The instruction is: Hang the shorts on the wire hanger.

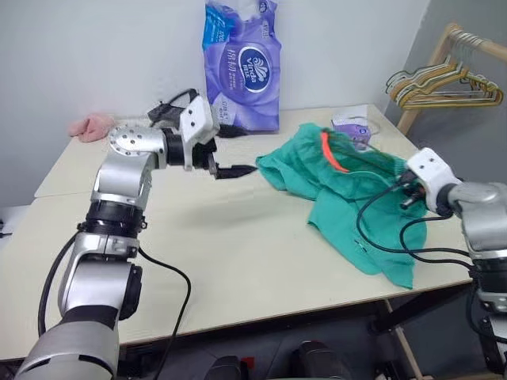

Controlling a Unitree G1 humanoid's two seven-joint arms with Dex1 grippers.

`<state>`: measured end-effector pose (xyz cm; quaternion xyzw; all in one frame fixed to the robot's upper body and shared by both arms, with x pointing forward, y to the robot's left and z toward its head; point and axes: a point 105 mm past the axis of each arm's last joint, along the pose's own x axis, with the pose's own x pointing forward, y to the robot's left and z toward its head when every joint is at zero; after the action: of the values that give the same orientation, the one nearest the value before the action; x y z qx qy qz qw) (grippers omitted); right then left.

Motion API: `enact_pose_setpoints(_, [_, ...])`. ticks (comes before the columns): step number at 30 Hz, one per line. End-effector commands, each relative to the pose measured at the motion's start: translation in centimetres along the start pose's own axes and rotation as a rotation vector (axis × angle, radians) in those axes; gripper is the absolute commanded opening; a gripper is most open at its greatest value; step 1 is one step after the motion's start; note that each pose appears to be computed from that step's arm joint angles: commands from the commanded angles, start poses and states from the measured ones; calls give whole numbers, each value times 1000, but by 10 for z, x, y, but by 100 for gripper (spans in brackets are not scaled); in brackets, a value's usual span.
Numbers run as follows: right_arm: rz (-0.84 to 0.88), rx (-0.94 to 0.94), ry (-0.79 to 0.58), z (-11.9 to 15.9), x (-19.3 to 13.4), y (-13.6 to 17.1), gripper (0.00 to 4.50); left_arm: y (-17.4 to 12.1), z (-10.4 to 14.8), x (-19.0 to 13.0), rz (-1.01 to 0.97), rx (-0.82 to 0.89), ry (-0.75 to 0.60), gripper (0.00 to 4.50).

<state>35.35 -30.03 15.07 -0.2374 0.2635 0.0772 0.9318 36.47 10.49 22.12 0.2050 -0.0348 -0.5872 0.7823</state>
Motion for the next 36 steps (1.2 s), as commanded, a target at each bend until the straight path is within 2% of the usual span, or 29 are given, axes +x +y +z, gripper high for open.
enact_pose_setpoints(1, [-116, 181, -50, -2, -22, -32, 0, -16, 30, 25, -35, 34, -140, 447])
enact_pose_setpoints(6, [-214, 291, -8, -29, -39, -47, 0, -38, 38, 56, -68, 21, -229, 447])
enact_pose_setpoints(11, [-391, 440, 26, -59, -68, -73, 0, -45, 54, 88, -28, 12, -337, 447])
enact_pose_setpoints(17, [-585, 607, 47, -86, -95, -91, 0, -50, 75, 112, -40, 16, -431, 447])
enact_pose_setpoints(21, [-760, 688, 70, -104, -113, -108, 0, -56, 101, 124, -69, -3, -562, 447])
enact_pose_setpoints(27, [-938, 803, 68, -117, -128, -117, 0, -69, 127, 132, -133, -92, -703, 447])
enact_pose_setpoints(30, [-1036, 869, 64, -124, -137, -124, 0, -70, 135, 139, -142, -148, -732, 447])
enact_pose_setpoints(36, [-1224, 958, 73, -141, -166, -145, 0, -79, 132, 161, -137, -135, -691, 447])
